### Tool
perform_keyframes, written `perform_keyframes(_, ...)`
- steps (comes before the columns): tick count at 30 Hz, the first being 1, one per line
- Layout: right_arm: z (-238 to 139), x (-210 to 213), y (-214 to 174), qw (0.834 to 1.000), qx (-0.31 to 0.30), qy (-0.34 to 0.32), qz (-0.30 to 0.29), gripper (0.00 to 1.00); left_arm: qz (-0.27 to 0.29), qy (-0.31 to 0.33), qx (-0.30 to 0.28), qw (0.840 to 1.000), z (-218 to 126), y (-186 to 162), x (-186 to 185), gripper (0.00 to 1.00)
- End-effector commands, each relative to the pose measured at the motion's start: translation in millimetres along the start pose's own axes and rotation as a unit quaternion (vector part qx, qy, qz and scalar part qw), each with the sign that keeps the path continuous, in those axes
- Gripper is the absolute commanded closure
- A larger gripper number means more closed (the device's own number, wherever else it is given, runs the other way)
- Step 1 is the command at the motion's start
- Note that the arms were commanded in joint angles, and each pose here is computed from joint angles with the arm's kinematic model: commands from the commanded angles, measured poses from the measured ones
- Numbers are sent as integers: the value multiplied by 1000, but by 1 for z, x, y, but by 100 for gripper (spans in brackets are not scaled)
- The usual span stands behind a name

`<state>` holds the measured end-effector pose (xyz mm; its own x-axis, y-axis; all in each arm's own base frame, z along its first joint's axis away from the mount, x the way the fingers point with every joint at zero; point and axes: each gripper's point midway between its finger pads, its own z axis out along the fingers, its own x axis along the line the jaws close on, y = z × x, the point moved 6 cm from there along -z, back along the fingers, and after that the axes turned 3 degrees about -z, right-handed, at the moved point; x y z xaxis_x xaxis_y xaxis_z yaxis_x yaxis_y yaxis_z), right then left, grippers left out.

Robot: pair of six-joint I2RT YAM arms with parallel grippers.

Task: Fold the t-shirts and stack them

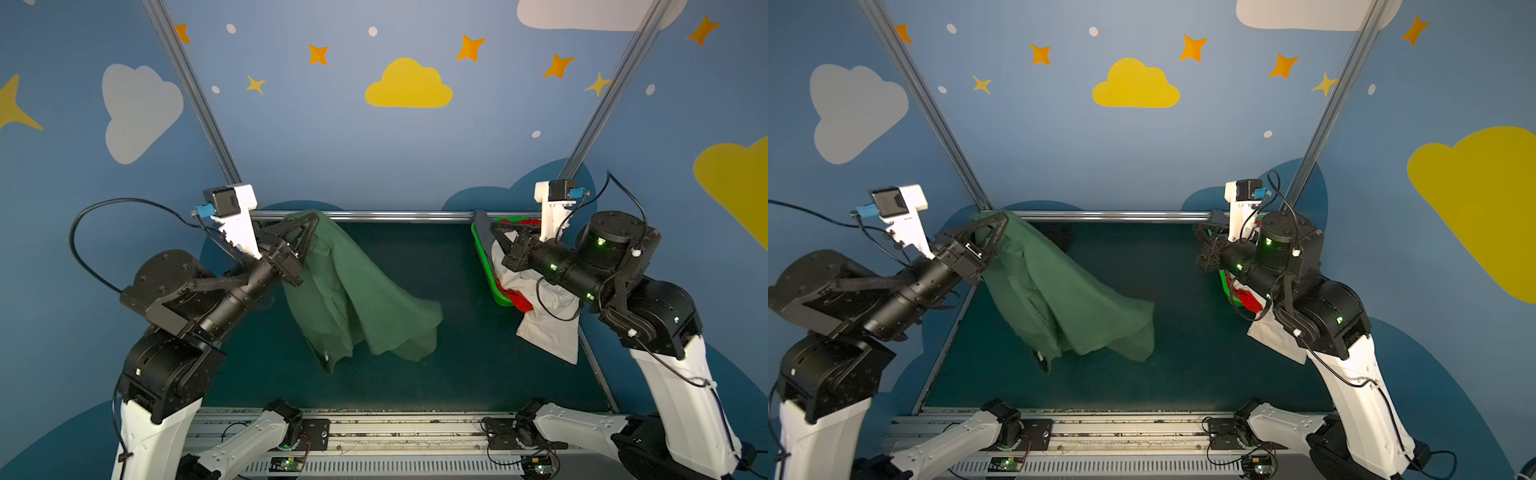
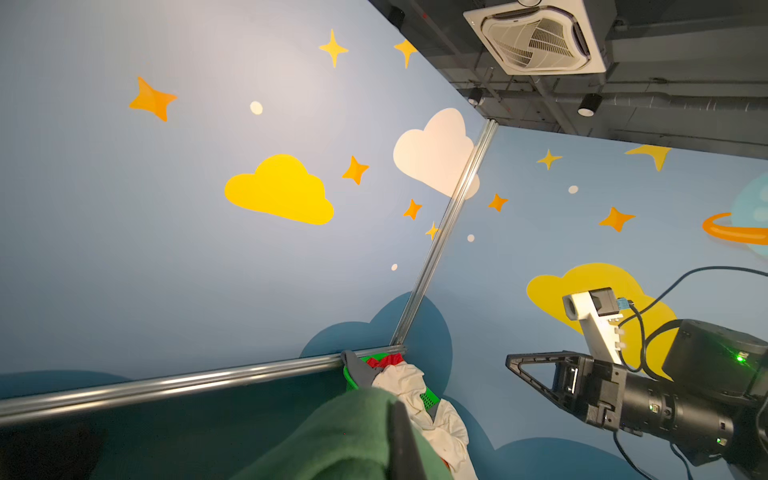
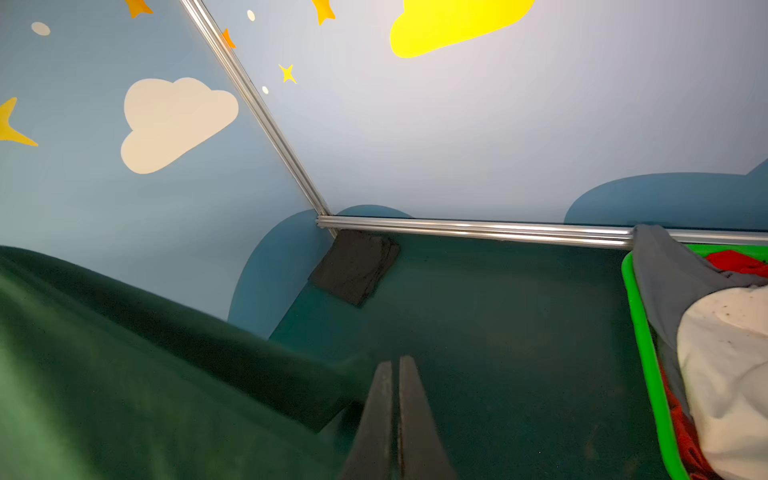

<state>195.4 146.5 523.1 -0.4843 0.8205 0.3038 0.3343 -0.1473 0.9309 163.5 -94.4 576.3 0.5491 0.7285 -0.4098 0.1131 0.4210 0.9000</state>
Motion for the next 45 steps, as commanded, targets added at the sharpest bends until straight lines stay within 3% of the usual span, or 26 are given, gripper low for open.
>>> perform_keyframes(1, 28, -12, -14, 997, 35, -59, -25, 100, 15, 40, 66, 997, 56, -28, 26, 96)
perform_keyframes(6, 72, -15, -51, 994, 95, -38, -41, 100, 2, 61, 133, 989, 104, -64, 53, 96)
perform_keyframes(7, 79, -15, -62, 993, 103, -26, -41, 96, 1, 63, 140, 988, 110, -71, 57, 96)
perform_keyframes(8, 88, -16, -76, 993, 112, -13, -38, 74, -1, 68, 142, 988, 115, -76, 61, 96)
perform_keyframes(9, 95, -18, -89, 992, 121, -4, -33, 65, -2, 69, 145, 987, 120, -81, 65, 96)
perform_keyframes(11, 110, -21, -115, 988, 149, 16, -24, 61, -6, 72, 151, 986, 129, -88, 71, 96)
perform_keyframes(15, 126, -38, -152, 980, 201, -4, -12, 34, -29, 52, 178, 982, 155, -107, 76, 96)
perform_keyframes(19, 134, -49, -177, 977, 212, 12, 18, 21, -35, 43, 214, 975, 189, -132, 90, 96)
perform_keyframes(25, 154, -70, -206, 970, 239, 3, 40, 19, -65, 23, 260, 963, 223, -158, 98, 96)
perform_keyframes(31, 181, -71, -215, 967, 250, 23, 38, 18, -73, 16, 268, 960, 230, -162, 94, 96)
perform_keyframes(38, 201, -37, -240, 955, 285, 82, 30, 20, -69, 32, 279, 957, 233, -164, 96, 96)
perform_keyframes(45, 221, -22, -265, 957, 276, 87, 12, 19, -68, 37, 283, 956, 234, -161, 93, 96)
